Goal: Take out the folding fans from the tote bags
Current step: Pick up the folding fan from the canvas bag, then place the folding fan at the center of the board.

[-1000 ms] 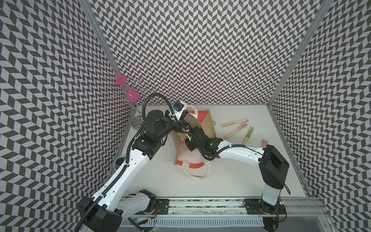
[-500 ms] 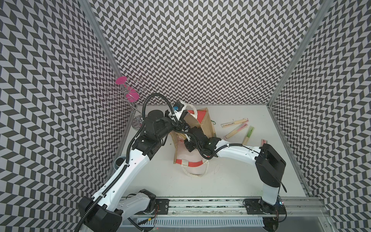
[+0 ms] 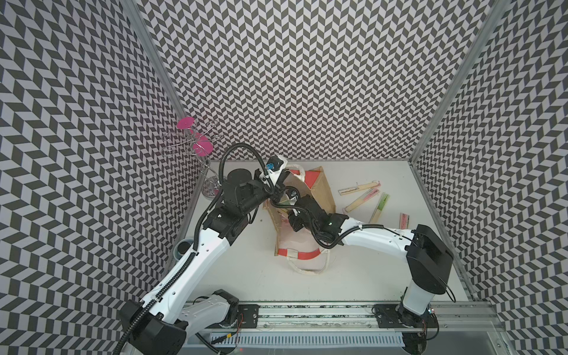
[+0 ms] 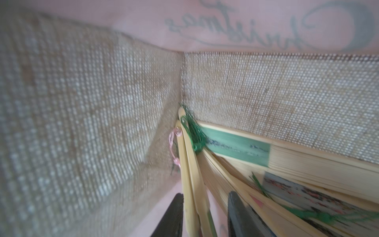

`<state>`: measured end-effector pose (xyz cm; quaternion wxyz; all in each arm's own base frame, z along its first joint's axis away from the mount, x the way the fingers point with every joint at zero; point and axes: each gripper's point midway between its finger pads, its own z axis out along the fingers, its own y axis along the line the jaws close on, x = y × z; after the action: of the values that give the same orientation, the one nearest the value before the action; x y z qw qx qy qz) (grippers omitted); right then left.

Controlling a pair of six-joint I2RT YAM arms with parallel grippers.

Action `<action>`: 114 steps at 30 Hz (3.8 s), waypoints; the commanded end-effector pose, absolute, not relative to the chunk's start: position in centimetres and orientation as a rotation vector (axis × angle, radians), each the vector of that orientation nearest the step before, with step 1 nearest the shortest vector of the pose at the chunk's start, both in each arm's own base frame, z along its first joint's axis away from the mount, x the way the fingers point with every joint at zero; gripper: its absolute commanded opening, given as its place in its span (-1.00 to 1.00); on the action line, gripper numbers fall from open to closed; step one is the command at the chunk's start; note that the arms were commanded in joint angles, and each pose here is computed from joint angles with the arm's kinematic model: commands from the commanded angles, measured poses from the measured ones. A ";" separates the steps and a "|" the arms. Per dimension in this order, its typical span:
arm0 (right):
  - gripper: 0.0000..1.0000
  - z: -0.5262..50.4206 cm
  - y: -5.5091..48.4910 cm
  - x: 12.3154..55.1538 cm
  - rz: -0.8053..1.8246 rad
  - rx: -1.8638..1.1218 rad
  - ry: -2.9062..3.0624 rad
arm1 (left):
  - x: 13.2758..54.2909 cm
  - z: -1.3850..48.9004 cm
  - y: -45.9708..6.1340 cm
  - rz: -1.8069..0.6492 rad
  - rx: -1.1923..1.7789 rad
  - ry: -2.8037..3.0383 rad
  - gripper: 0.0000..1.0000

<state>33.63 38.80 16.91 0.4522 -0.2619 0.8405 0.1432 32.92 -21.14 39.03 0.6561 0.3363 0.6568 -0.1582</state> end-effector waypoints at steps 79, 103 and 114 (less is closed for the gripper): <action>-1.00 27.6 31.3 23.4 0.932 -0.448 2.002 | 36.3 41.3 -17.5 -0.185 0.535 1.483 -1.00; -1.00 14.4 17.3 27.0 0.925 0.101 2.325 | 36.0 41.2 -16.5 -0.184 0.520 1.479 -1.00; -1.00 6.4 18.4 25.6 0.976 0.083 2.552 | 36.0 41.2 -16.7 -0.198 0.520 1.477 -1.00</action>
<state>24.94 17.50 6.15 0.1901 0.0412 0.9267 0.3217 36.71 -17.03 37.35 0.6565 0.2481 0.7080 -0.0790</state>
